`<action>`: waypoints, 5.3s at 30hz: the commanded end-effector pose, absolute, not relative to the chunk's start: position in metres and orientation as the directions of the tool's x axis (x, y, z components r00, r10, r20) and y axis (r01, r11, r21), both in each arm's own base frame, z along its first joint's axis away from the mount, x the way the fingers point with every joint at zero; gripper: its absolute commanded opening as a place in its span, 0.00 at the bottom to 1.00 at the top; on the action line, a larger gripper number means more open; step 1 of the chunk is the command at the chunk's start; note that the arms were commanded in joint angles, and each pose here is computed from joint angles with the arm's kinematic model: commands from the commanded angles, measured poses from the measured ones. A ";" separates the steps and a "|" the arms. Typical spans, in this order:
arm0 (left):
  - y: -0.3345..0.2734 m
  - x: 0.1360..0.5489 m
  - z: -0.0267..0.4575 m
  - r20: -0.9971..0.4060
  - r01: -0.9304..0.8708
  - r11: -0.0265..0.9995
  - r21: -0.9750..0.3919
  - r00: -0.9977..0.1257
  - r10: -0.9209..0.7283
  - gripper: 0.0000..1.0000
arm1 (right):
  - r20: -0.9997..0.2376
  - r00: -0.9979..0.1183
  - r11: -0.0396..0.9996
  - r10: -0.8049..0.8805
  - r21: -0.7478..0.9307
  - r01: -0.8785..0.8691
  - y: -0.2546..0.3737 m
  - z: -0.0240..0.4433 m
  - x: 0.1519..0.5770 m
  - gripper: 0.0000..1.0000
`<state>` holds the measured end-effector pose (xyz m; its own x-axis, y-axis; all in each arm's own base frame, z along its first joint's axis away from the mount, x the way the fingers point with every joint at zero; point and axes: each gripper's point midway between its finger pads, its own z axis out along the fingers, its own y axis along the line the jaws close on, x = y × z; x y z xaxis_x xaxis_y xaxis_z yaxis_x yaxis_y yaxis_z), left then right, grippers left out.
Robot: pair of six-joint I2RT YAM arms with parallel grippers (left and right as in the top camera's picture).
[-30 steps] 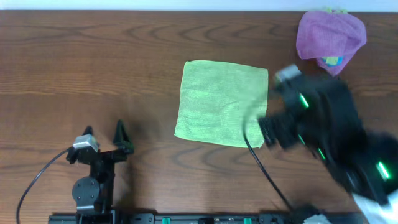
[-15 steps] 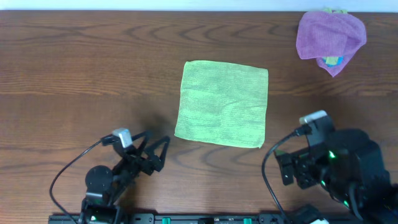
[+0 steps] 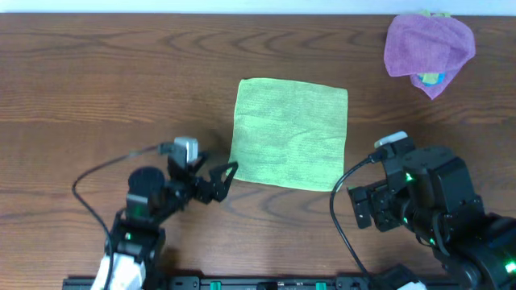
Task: Fold the cloth
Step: 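Move both grippers to the towel's near left and right corners, then lower both grippers and pinch the towel's near corners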
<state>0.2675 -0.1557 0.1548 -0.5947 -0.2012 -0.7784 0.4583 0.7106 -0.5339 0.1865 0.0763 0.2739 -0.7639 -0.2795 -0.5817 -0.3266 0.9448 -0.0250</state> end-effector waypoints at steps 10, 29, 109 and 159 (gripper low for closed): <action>-0.216 0.321 0.175 -0.786 0.630 0.599 -0.494 -0.618 0.002 0.95 | -0.596 -0.759 0.931 -0.264 0.048 -0.362 0.091 0.276 0.184 0.99; -0.176 0.295 0.075 -0.484 0.322 0.809 -0.493 -0.874 0.053 0.95 | -0.424 -0.885 0.982 -0.191 -0.092 -0.167 0.056 0.217 0.206 0.99; -0.170 0.264 -0.008 -0.071 0.014 0.709 -0.705 -0.996 -0.051 0.95 | -0.111 -0.853 0.720 0.510 0.598 0.353 0.035 -0.010 0.218 0.85; -0.167 0.271 -0.033 0.016 -0.094 0.722 -0.686 -0.993 -0.115 0.06 | -0.103 -0.830 0.712 0.548 0.577 0.399 0.028 -0.022 0.225 0.72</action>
<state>0.2820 -0.1789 -0.0057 -0.9947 -0.0901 -0.0504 -0.0219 0.6612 -0.7499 0.2484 0.0401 0.0118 -0.8392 0.5084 -0.1930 0.2636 0.6908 0.6733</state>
